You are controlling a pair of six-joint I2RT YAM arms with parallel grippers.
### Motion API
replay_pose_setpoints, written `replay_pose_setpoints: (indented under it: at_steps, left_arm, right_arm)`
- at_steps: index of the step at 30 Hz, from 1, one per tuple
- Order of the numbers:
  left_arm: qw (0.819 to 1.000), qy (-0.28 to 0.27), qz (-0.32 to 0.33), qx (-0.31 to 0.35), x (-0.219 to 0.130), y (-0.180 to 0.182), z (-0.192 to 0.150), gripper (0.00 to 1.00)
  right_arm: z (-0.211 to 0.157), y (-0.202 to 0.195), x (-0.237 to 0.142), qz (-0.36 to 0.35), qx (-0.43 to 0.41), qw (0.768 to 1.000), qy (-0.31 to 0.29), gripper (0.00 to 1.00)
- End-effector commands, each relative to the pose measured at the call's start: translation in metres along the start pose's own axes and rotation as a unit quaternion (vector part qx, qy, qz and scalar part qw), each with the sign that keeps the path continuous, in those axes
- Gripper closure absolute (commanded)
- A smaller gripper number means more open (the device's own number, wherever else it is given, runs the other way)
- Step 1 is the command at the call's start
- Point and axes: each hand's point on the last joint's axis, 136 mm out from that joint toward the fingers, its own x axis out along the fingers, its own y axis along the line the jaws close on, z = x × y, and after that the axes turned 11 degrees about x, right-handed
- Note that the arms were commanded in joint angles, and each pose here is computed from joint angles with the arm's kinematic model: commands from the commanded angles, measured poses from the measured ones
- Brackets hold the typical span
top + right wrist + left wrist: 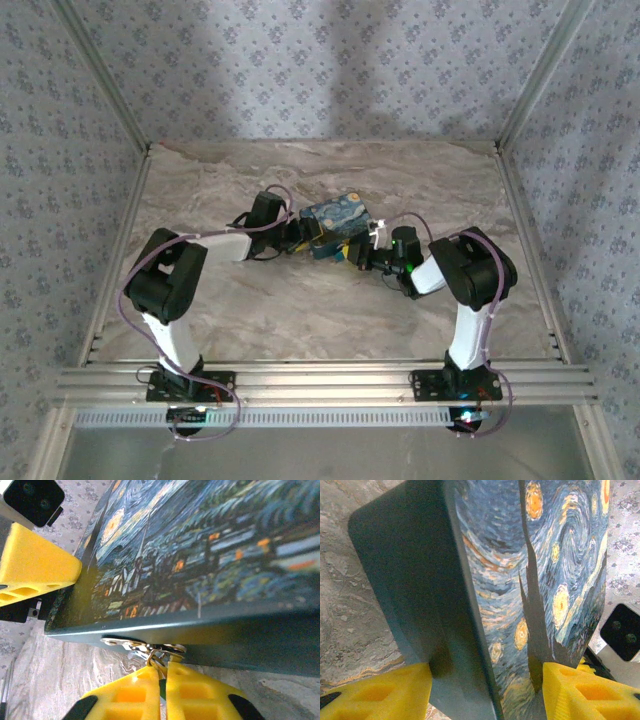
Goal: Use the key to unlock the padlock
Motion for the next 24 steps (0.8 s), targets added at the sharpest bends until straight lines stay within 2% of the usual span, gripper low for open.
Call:
replay_pose_setpoints:
  at_steps: [1,24]
  left_arm:
    - [0.999,0.025,0.033,-0.016,-0.001,0.016,-0.021,0.41]
    - [0.999,0.025,0.032,-0.016,-0.001,0.016,-0.026,0.42]
  right_arm:
    - [0.004,-0.004,0.002,-0.004,0.010,1.000,-0.006,0.95]
    - [0.031,-0.009,-0.018,0.002,0.090,0.993,-0.081,0.99]
